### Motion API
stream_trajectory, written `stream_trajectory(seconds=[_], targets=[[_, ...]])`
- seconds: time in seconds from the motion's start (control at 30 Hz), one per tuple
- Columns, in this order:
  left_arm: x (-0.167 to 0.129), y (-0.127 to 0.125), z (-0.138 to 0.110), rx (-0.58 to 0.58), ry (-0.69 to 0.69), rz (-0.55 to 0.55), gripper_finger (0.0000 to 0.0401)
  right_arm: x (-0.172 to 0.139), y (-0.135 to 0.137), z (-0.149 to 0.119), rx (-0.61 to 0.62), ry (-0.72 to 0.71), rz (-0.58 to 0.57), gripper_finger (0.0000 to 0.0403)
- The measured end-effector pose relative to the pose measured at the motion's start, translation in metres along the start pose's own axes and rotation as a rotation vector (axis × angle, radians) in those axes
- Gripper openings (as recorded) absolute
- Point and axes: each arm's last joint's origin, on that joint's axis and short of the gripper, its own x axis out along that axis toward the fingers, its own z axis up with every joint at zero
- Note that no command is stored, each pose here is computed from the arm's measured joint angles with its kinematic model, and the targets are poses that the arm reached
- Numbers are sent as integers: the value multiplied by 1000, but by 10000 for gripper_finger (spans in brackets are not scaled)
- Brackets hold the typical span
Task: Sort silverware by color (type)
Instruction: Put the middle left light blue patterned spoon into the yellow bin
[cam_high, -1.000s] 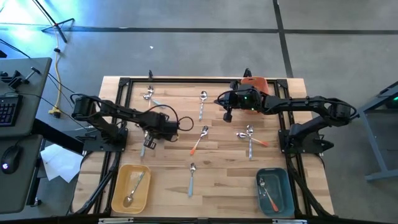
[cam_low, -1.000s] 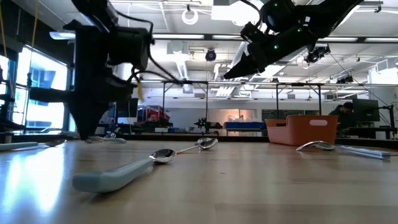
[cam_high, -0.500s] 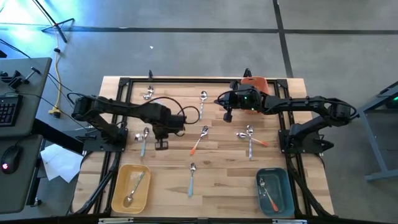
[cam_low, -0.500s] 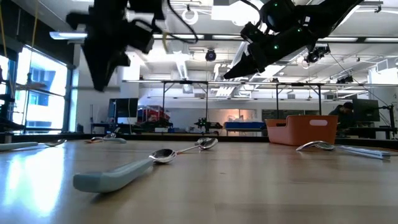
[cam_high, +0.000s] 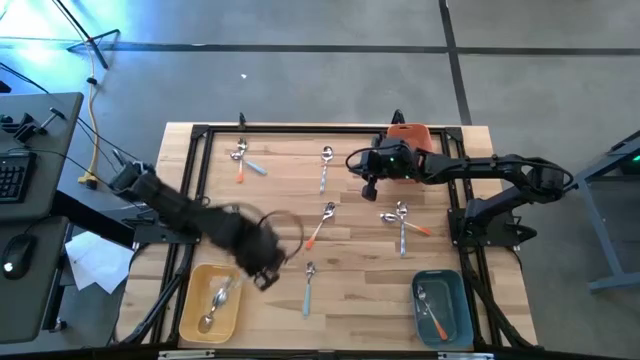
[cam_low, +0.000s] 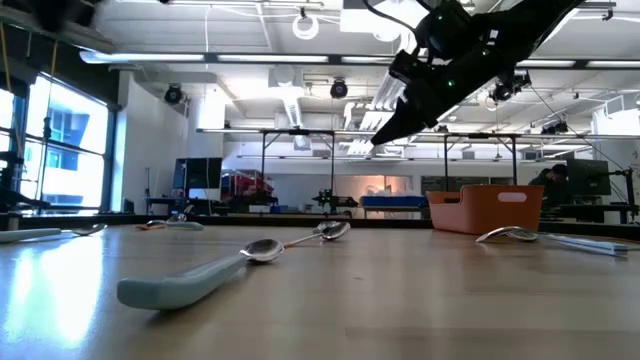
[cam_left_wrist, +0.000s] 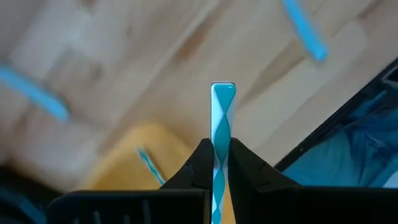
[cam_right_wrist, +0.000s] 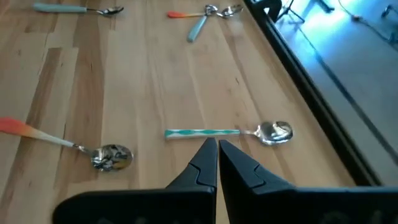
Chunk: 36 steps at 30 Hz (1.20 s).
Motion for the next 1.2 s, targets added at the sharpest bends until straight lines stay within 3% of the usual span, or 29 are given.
stream_trajectory(seconds=[0.2,0.37,0.67,1.03,1.2], targets=[[17,-9,-62,-167,-16,51,9,2,7,-11,24,-16,10,0],[41,0,-89,-242,-33,104,9,3,11,-19,44,-32,17,0],[73,24,-87,-259,-71,217,9,3,28,-18,54,-29,15,0],[101,34,-79,-166,-39,172,13,3,37,-13,12,-68,23,0],[102,35,-78,-146,-37,177,43,3,34,-9,-1,-106,10,0]])
